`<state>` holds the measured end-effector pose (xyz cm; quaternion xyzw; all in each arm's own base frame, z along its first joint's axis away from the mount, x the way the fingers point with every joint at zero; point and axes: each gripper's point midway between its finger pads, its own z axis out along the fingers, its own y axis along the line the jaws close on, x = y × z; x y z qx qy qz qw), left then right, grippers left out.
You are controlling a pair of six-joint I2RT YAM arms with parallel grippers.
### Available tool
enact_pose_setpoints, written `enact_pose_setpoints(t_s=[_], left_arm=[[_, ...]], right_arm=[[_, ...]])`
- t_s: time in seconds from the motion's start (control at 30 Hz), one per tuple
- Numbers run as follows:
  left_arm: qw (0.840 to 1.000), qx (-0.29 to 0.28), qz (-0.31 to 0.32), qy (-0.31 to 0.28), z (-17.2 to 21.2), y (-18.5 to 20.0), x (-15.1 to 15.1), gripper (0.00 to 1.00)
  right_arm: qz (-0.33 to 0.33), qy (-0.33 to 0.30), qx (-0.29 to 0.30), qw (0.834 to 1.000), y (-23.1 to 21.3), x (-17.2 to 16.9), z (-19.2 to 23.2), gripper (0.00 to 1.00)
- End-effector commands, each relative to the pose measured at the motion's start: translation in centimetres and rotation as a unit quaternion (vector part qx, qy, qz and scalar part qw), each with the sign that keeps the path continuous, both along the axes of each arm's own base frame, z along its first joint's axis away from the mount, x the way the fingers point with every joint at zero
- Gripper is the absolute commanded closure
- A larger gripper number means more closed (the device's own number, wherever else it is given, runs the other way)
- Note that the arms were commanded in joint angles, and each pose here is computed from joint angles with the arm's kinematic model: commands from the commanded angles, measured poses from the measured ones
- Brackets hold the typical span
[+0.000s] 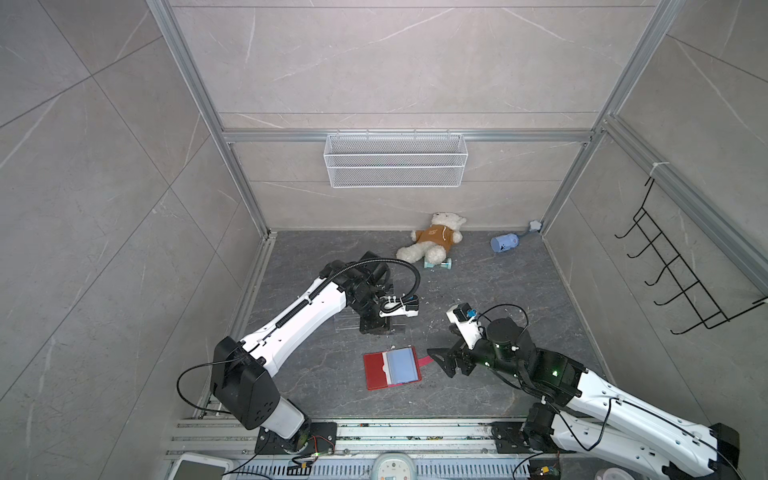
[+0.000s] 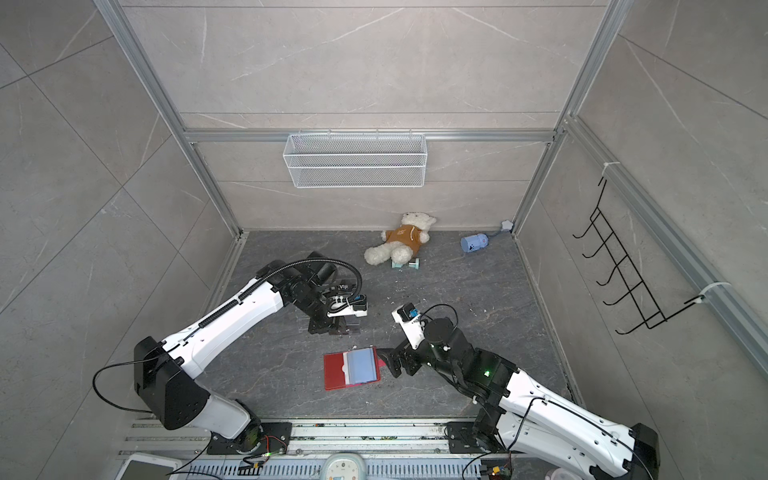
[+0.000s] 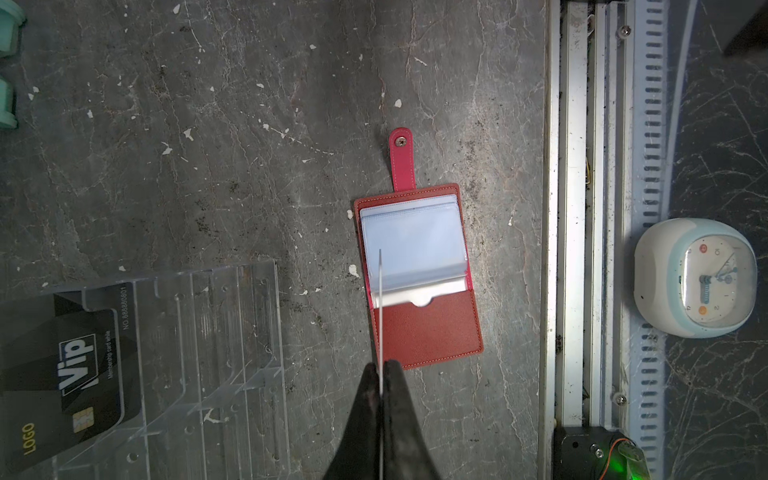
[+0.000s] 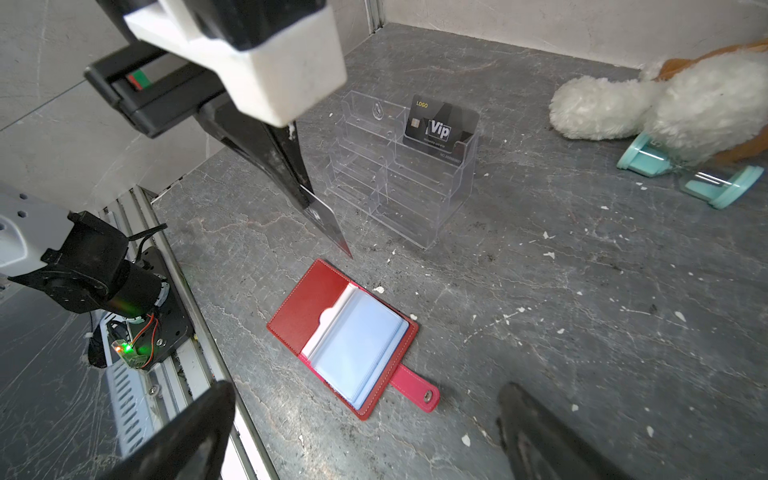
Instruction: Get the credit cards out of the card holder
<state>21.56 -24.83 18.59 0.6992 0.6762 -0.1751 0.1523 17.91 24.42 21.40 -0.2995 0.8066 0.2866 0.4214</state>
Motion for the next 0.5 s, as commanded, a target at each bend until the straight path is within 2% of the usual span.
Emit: enact_pose_setpoints(t_s=[0.0, 0.47], left_arm=[[1.000, 0.005, -0.005, -0.009, 0.6, 0.4, 0.5, 1.00], [0.999, 0.022, 0.009, -0.034, 0.3, 1.1, 3.2, 1.00]], right_arm=[[0.007, 0.000, -0.004, 1.000, 0.0, -0.3, 0.0, 0.00], [0.009, 0.002, -0.005, 1.000, -0.1, -0.5, -0.4, 0.00]])
